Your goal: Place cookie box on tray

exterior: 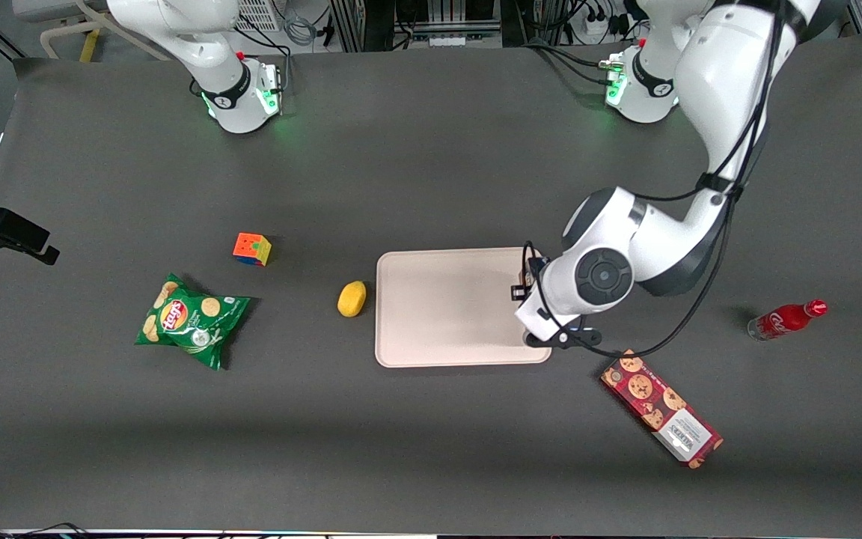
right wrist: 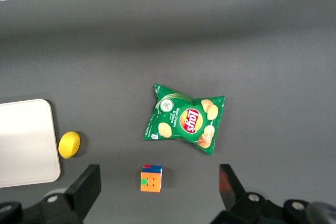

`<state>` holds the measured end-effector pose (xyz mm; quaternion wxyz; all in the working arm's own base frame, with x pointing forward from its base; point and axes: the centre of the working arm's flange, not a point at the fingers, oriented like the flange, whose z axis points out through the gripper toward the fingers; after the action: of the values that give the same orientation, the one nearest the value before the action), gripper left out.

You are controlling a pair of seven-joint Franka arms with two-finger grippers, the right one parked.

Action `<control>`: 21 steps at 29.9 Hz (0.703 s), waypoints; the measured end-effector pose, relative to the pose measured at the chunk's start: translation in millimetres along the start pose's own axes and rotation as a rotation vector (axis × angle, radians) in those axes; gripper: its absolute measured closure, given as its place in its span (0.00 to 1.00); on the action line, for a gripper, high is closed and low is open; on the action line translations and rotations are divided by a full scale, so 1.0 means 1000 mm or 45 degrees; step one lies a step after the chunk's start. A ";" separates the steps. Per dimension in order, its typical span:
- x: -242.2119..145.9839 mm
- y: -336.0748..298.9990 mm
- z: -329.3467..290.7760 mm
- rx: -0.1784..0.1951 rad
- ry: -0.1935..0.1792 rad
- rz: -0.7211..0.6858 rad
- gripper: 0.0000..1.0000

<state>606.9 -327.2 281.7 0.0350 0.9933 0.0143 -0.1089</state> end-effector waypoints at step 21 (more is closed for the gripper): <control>0.000 0.001 0.011 0.021 0.040 0.042 0.36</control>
<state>604.2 -328.6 271.1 0.0284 0.9953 -0.0024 -0.0927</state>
